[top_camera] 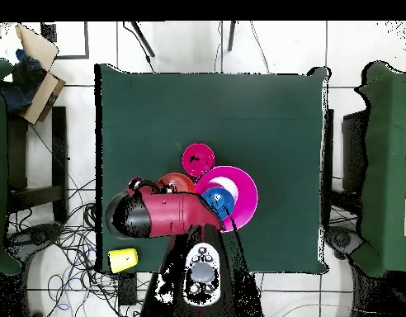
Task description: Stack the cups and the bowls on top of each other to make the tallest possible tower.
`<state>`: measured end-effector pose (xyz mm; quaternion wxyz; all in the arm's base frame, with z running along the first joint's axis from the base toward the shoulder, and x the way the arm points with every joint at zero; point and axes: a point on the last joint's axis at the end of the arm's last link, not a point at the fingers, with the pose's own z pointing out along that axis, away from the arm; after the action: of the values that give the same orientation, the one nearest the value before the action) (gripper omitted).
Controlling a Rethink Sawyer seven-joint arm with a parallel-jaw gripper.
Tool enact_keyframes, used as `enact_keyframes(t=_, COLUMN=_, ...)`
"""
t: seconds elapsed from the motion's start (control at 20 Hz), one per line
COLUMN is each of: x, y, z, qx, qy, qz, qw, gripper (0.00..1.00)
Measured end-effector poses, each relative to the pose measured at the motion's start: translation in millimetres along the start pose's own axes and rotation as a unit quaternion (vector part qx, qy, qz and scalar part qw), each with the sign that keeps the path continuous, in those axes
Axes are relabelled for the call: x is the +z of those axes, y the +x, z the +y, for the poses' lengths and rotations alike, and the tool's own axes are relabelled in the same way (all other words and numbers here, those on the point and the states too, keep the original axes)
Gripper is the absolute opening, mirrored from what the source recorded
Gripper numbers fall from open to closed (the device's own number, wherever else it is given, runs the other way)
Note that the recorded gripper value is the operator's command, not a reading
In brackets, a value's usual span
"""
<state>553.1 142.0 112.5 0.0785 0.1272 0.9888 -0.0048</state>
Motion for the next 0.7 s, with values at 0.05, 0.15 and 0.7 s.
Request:
enact_keyframes(t=0.05, x=-4.7, y=-1.3, z=-2.4, qx=0.003, qy=0.000, qz=0.002, qw=1.0000, gripper=0.00)
enact_keyframes(t=0.15, x=-14.5, y=-5.3, z=-9.0, qx=0.010, qy=0.001, qz=0.006, qw=0.9999, gripper=0.00)
enact_keyframes(t=0.7, x=-29.5, y=-19.5, z=-27.5, qx=0.029, qy=0.002, qz=0.002, qw=0.9996, gripper=0.00)
